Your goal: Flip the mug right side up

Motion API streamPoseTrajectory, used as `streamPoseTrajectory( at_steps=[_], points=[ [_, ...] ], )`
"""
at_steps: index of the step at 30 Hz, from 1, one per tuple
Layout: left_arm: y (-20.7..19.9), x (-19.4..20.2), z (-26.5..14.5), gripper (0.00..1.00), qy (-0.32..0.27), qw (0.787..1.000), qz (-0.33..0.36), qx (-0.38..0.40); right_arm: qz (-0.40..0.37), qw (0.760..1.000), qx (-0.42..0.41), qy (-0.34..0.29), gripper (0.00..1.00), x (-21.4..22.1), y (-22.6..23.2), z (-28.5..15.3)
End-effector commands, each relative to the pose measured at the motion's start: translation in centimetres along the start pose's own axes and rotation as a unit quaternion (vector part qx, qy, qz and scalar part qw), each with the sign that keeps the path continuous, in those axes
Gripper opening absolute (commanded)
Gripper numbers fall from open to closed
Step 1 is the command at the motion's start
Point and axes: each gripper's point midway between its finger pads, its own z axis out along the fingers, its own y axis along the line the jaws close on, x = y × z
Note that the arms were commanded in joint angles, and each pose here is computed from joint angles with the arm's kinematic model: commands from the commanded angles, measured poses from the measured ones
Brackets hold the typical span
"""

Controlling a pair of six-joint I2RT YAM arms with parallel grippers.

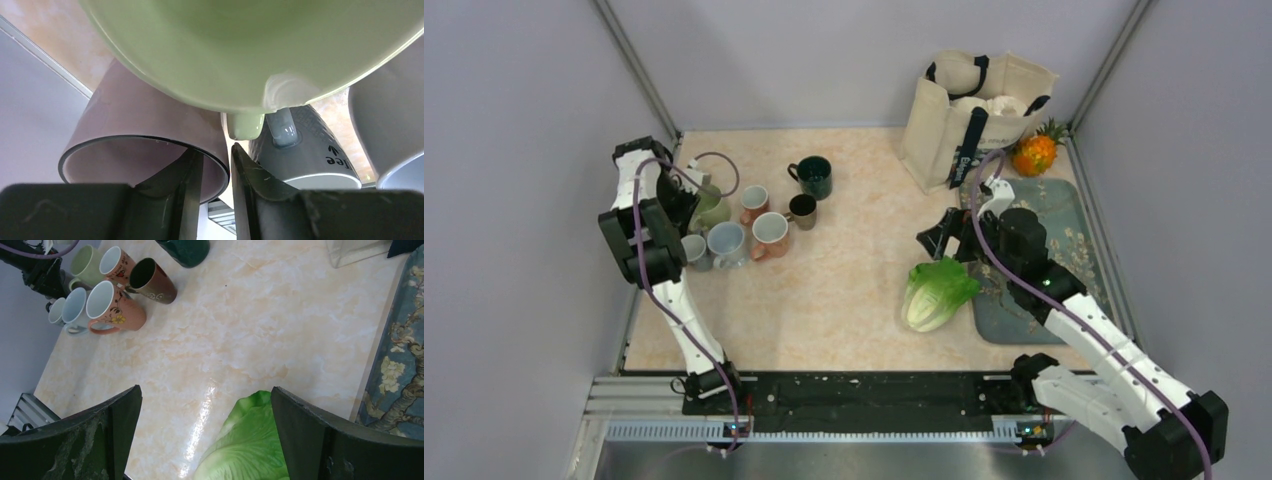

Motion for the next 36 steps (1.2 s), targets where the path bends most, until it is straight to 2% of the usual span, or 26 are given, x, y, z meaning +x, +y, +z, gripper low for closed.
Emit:
streamPoseTrajectory(
  at_steps=[1,4,12,15,19,22,24,26,30,33,36],
  points=[
    [0.2,-1.4,-2.1,0.38,-0.038,0.999,0.005,-0.018,-0.014,0.999,-0.008,-0.036,0.99,-2.2,0.9,-1.0],
    [0.0,-1.7,-3.3,0.44,-0.053,0.998,0.006,-0.025,-0.015,0.999,-0.007,-0.04,0.99,-2.4,1.0,-1.2],
    [-0.5,-3.5,-10.3,0.45,-0.15,0.986,-0.001,-0.071,-0.028,0.998,0.027,-0.039,0.99,-2.4,-0.3,-1.6],
    [-2.7,-4.8,-13.6,0.42,-0.215,0.974,-0.004,-0.069,-0.049,0.994,0.092,-0.044,0.99,-2.5,-2.8,-2.0],
    [-9.6,-7.9,-17.6,0.42,-0.302,0.951,0.028,-0.053,-0.09,0.963,0.245,-0.067,0.99,-3.0,-8.6,-3.6],
    [-15.2,-9.2,-19.8,0.43,-0.366,0.925,0.066,-0.077,-0.112,0.94,0.31,-0.082,0.99,-3.0,-11.2,-4.8],
    [-18.7,-9.5,-19.7,0.45,-0.413,0.906,0.077,-0.06,-0.117,0.937,0.314,-0.104,0.99,-3.1,-11.5,-5.4],
    [-20.7,-9.2,-20.8,0.47,-0.478,0.875,0.064,-0.046,-0.118,0.936,0.305,-0.134,0.99,-2.7,-11.8,-5.7],
    [-22.7,-7.4,-20.6,0.53,-0.58,0.812,0.055,-0.037,-0.093,0.923,0.292,-0.232,0.98,-2.6,-12.5,-6.8],
    [-21.6,-6.4,-18.1,0.56,-0.585,0.809,-0.004,-0.052,-0.095,0.908,0.294,-0.281,0.98,-1.2,-13.9,-7.1],
    [-20.1,-5.0,-16.1,0.61,-0.613,0.782,-0.068,-0.087,-0.101,0.906,0.298,-0.283,0.97,0.3,-14.9,-7.2]
  ],
)
